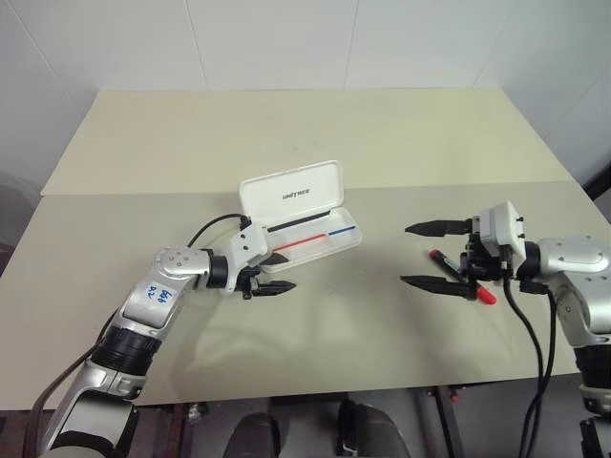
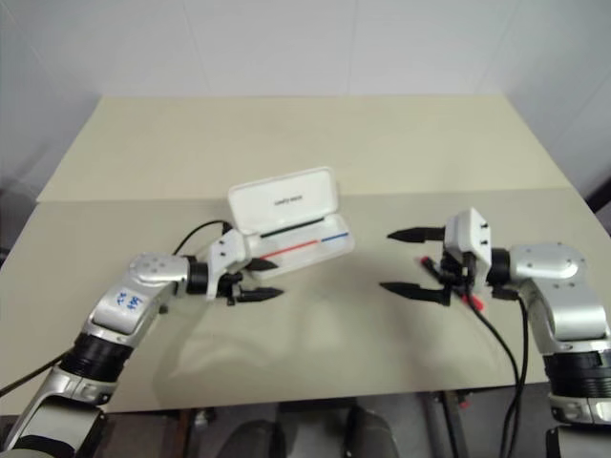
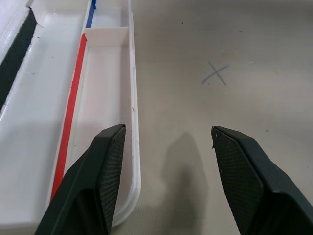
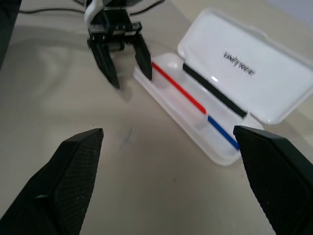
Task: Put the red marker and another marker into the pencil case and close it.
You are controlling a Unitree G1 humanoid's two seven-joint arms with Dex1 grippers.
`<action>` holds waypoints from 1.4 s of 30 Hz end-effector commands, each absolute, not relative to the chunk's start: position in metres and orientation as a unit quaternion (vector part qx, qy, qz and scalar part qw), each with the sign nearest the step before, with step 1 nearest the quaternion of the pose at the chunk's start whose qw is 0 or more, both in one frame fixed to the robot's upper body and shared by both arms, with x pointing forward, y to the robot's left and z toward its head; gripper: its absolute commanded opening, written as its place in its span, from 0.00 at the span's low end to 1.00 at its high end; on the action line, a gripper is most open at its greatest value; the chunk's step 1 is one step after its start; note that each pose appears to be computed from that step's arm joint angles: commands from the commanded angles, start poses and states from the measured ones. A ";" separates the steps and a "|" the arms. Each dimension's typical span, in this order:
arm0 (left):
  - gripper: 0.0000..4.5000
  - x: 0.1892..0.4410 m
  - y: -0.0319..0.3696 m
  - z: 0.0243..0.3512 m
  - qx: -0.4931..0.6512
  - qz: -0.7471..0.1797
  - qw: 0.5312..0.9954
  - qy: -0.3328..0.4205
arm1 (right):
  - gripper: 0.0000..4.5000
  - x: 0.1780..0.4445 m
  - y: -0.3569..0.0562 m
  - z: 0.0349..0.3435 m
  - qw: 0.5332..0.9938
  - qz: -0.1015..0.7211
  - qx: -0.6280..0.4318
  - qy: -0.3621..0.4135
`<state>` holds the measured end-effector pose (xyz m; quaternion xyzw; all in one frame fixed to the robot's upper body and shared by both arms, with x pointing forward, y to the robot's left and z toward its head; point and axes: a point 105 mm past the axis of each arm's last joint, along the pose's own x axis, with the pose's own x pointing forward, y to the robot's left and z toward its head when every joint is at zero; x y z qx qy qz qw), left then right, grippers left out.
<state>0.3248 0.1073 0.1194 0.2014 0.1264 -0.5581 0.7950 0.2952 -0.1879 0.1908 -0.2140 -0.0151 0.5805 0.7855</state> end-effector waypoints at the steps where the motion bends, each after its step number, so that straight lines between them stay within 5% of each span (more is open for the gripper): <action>1: 0.65 0.327 0.112 0.118 0.216 -0.553 0.791 0.149 | 1.00 0.294 -0.195 0.209 0.778 0.579 -0.243 -0.033; 6: 0.52 0.332 0.121 0.110 0.219 -0.526 0.800 0.185 | 1.00 0.294 -0.190 0.215 0.777 0.577 -0.248 -0.049; 13: 0.00 0.330 0.120 0.111 0.225 -0.519 0.801 0.195 | 1.00 0.292 -0.183 0.223 0.772 0.579 -0.254 -0.067; 42: 0.00 0.267 0.072 0.117 0.273 -0.659 0.673 0.198 | 1.00 0.285 -0.170 0.223 0.772 0.586 -0.236 -0.070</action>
